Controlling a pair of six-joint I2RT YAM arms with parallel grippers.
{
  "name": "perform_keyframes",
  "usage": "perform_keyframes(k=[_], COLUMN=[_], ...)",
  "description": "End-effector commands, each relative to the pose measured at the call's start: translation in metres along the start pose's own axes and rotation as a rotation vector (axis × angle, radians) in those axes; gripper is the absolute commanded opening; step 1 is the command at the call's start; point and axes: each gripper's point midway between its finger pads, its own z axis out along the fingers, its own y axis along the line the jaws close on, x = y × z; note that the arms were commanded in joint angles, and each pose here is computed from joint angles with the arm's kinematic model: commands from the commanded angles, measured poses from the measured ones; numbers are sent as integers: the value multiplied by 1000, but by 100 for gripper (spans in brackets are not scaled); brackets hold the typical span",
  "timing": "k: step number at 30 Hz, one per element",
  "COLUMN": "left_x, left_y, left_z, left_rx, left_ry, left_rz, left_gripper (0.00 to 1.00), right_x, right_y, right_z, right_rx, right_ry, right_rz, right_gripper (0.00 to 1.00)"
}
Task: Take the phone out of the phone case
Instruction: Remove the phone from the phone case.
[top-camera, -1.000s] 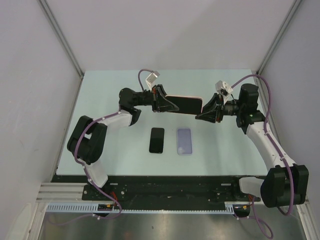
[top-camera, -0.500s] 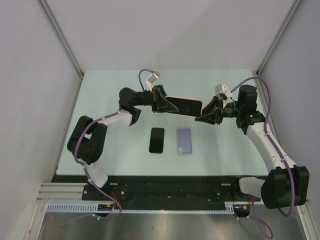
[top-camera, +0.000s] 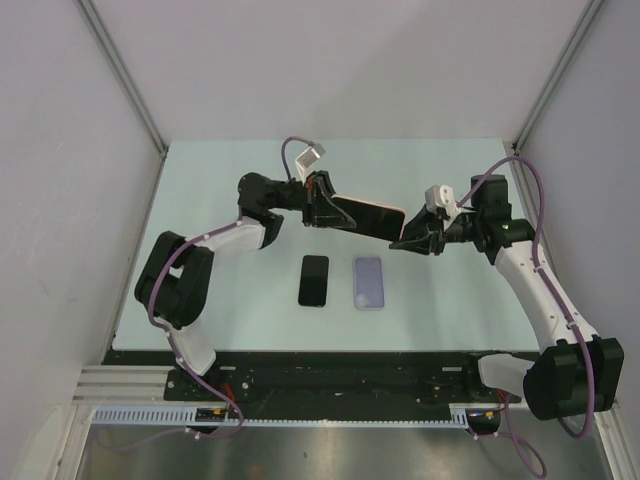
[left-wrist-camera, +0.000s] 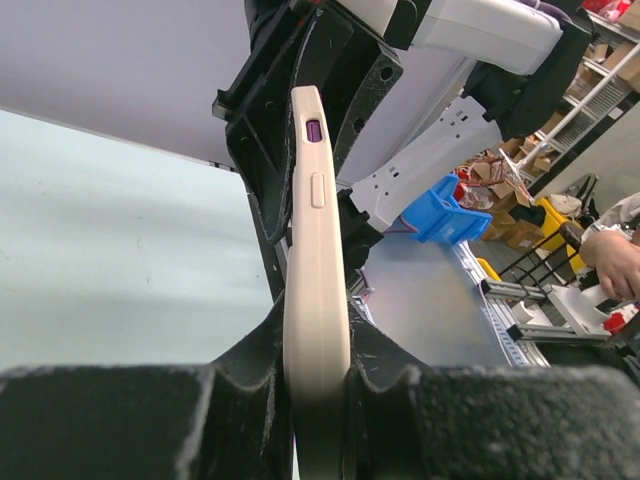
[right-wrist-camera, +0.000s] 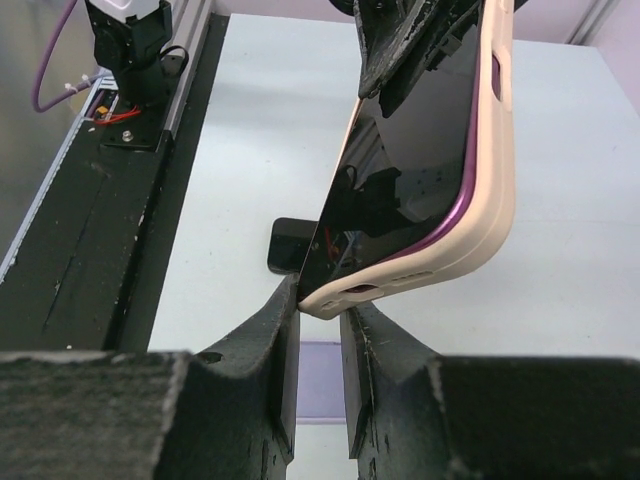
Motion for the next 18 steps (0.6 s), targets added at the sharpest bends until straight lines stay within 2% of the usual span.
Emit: perform_keyframes(k=[1,11,18], left_x=[-11,-4,2], left_y=[-51,-69,-78], left_z=[15,19,22], left_rx=[112,167,196], left_ry=[66,97,124], left_rz=[73,81,75], left_gripper=[0,0,0], right_x=[0,4,7], right_y=[-20,-28,-39], right_z=[-7,-11,-14], right_rx=[56,65,100], right_ry=[50,57,74], right_rz=[-171,-245,-229], right_gripper=[13,12,11])
